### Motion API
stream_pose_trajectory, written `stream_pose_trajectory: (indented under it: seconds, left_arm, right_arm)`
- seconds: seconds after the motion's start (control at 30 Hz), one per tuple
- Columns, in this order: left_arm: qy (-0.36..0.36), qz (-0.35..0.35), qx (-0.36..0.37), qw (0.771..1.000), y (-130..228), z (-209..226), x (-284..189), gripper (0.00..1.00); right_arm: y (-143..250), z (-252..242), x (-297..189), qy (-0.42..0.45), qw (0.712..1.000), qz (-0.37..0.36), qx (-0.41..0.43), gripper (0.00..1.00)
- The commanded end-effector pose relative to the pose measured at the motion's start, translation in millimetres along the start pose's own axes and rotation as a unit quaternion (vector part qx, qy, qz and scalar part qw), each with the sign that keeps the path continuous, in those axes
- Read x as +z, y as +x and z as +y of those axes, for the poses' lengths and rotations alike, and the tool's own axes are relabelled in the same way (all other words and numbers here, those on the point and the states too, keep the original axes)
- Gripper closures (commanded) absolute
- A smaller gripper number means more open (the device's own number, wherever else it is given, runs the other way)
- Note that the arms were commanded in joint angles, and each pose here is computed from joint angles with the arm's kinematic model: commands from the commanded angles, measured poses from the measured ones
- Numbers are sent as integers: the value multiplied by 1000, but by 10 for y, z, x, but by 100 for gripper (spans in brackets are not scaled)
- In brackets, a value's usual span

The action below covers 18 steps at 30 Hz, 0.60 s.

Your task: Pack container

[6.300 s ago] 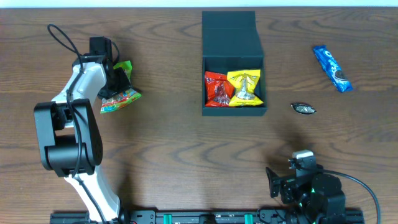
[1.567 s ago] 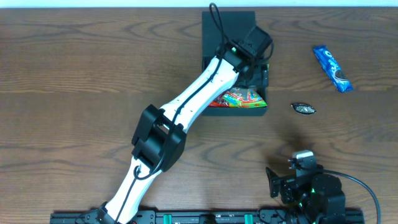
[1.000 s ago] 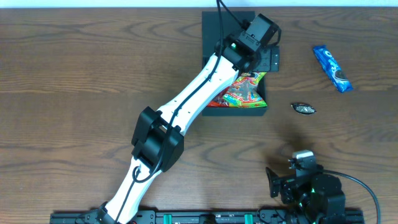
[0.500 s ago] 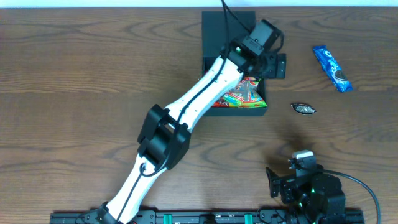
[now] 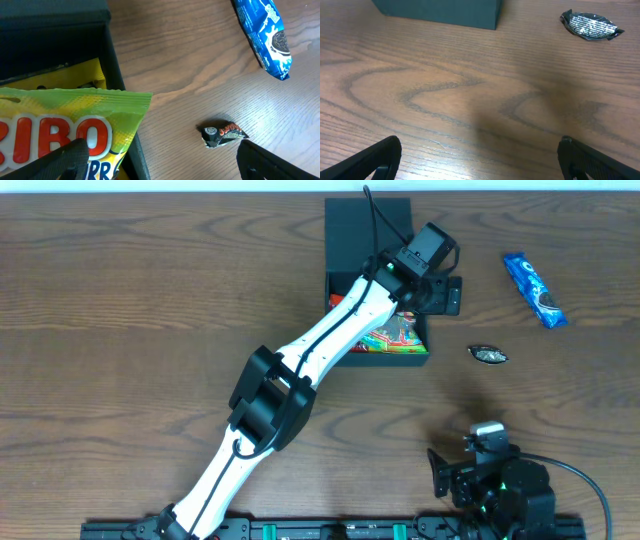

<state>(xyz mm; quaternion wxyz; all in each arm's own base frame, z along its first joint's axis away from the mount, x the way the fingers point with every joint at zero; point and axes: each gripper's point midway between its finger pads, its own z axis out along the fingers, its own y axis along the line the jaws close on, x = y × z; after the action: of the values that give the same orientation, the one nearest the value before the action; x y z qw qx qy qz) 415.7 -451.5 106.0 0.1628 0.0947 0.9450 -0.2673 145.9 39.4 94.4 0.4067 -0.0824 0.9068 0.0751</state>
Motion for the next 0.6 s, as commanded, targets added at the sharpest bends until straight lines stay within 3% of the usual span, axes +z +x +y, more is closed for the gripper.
stream_pose_trajectory:
  seconds: [0.0, 0.27, 0.57]
  left_arm:
    - [-13, 3, 1, 1000, -10, 113, 80, 4]
    - [-1, -15, 4, 1000, -136, 22, -184, 4]
    - [23, -86, 40, 995, -434, -295, -1222, 4]
  right_arm:
    - [13, -16, -1, 4, 1000, 1, -3, 1]
    - [13, -16, -1, 4, 1000, 1, -3, 1]
    - [13, -16, -1, 4, 1000, 1, -3, 1]
